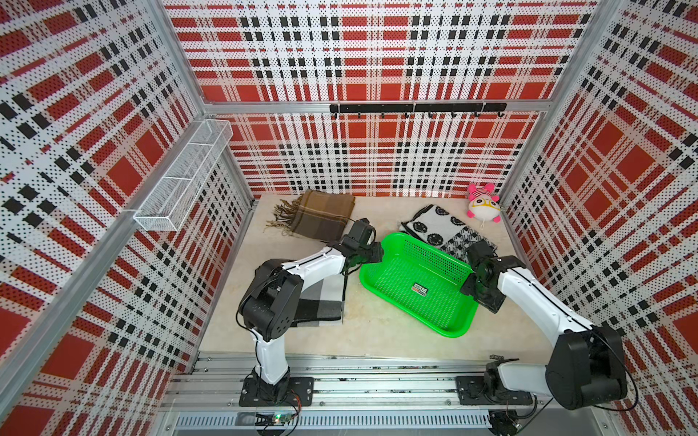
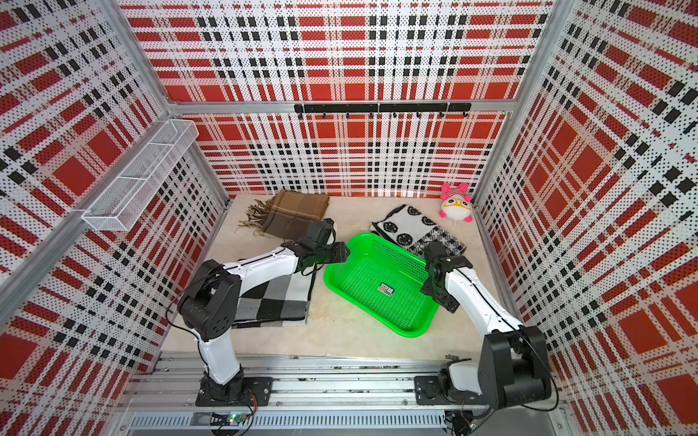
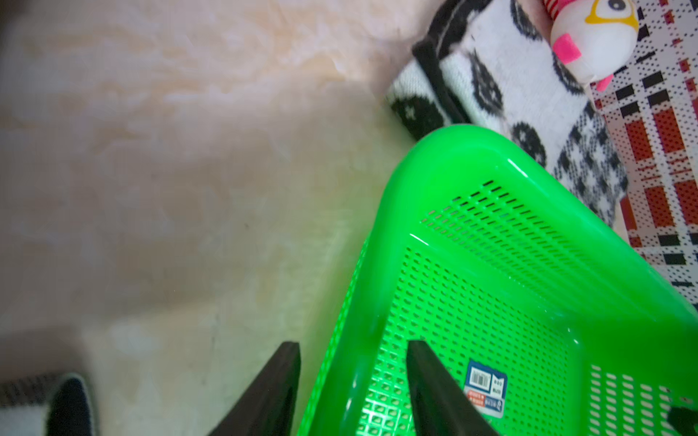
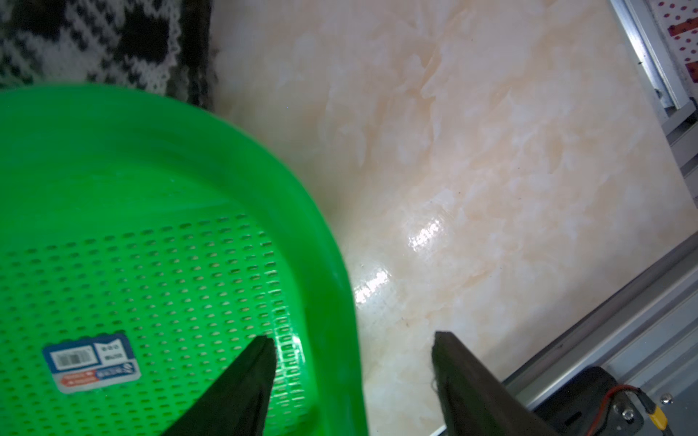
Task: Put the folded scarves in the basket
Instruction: Move the basket to the center of the board, then adjust the scarf at the center of the board.
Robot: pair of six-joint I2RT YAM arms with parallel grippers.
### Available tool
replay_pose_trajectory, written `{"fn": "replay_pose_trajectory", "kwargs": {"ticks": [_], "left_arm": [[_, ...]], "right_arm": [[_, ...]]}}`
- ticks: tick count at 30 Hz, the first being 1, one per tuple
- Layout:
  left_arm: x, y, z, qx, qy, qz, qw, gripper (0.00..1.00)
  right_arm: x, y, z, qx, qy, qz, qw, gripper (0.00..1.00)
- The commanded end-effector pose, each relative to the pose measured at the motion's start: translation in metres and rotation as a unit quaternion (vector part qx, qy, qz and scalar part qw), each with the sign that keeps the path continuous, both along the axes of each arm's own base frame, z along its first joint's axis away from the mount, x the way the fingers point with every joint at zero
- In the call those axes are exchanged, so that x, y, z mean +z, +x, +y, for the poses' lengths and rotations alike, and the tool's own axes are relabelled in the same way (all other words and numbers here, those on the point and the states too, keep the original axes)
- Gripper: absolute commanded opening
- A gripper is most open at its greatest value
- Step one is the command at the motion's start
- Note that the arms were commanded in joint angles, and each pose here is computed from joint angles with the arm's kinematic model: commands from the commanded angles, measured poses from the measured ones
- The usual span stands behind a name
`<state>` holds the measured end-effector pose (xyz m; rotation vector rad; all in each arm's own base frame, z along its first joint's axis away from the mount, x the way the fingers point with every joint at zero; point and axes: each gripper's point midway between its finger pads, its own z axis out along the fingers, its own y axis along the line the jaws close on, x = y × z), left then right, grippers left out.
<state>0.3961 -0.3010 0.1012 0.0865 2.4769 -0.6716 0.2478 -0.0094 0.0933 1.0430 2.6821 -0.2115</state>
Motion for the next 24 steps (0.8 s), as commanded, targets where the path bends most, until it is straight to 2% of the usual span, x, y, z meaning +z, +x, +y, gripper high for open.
{"fn": "replay_pose_trajectory", "kwargs": {"ticks": [1,10,11,13,16,18,21,24], "left_arm": [[0.010,-0.023,-0.008,0.007,-0.027,0.010,1.000,0.49],[0.016,-0.048,-0.001,0.042,-0.070,0.046,0.996,0.43],[0.016,-0.049,0.000,0.046,-0.071,0.048,0.995,0.46],[0.024,-0.045,0.010,0.069,-0.072,0.039,0.994,0.61],[0.046,-0.032,0.039,0.120,-0.072,0.015,0.990,0.78],[0.059,-0.024,0.063,0.151,-0.068,0.001,0.986,0.82],[0.067,-0.014,0.108,0.204,-0.050,-0.008,0.978,0.80],[0.053,-0.012,0.161,0.263,-0.033,0.007,0.964,0.68]], "right_arm": [[0.005,0.019,-0.014,-0.003,-0.008,-0.015,1.000,0.73],[0.025,0.053,-0.022,0.007,-0.012,-0.043,0.999,0.74],[0.026,0.055,-0.022,0.010,-0.011,-0.043,0.999,0.74],[0.032,0.059,-0.021,0.013,-0.010,-0.049,0.999,0.75],[0.044,0.060,-0.018,0.020,-0.007,-0.069,0.997,0.76],[0.055,0.060,-0.013,0.029,-0.009,-0.085,0.996,0.77],[0.084,0.064,0.008,0.061,-0.029,-0.122,0.990,0.78],[0.114,0.077,0.064,0.134,-0.014,-0.174,0.976,0.78]]}}
